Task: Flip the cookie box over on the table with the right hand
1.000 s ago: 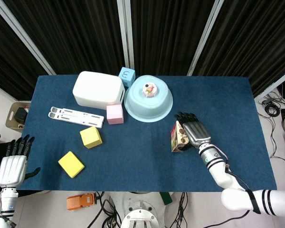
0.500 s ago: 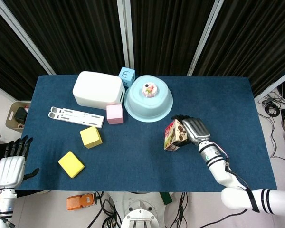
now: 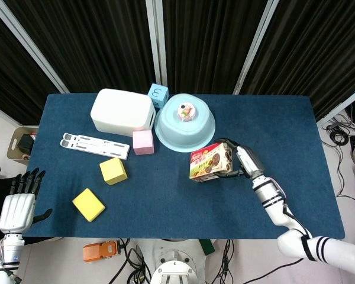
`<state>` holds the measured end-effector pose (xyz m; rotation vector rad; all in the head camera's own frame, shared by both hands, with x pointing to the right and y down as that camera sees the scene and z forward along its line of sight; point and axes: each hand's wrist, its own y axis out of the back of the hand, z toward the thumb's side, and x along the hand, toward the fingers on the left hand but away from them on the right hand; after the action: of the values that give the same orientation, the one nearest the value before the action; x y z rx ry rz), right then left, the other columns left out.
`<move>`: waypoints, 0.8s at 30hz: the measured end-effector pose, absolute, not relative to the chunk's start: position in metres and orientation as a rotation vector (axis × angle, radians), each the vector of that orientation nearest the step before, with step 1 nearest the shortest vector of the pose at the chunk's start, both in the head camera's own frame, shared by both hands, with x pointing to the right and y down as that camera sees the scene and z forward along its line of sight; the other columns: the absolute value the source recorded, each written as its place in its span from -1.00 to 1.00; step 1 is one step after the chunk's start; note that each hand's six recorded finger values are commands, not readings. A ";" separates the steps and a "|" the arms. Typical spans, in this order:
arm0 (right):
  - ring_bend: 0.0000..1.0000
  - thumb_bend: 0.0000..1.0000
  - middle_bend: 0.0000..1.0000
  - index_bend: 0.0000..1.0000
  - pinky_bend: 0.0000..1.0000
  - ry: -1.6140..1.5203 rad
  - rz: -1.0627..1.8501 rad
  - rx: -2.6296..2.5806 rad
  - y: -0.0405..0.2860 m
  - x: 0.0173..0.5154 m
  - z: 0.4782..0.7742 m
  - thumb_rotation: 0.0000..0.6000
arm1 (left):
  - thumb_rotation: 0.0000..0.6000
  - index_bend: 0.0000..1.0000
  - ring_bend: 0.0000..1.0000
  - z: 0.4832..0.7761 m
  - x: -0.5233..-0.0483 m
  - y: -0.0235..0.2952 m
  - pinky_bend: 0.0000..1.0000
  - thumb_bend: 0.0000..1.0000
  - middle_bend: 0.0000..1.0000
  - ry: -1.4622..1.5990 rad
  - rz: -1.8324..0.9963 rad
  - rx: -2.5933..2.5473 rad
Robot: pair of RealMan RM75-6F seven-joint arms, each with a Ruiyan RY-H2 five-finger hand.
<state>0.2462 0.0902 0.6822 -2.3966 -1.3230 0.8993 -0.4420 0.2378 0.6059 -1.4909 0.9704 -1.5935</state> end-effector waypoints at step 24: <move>-1.00 -0.50 -1.00 -1.00 -1.00 -1.315 0.816 -2.516 0.141 0.281 0.752 0.91 | 1.00 -1.00 -1.00 0.610 -0.440 0.236 -1.00 -0.74 -1.00 0.966 -1.592 -1.503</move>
<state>0.2806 0.1411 0.7521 -2.5164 -1.3154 0.8160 -0.4397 0.2360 0.6097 -1.5025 0.9659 -1.5922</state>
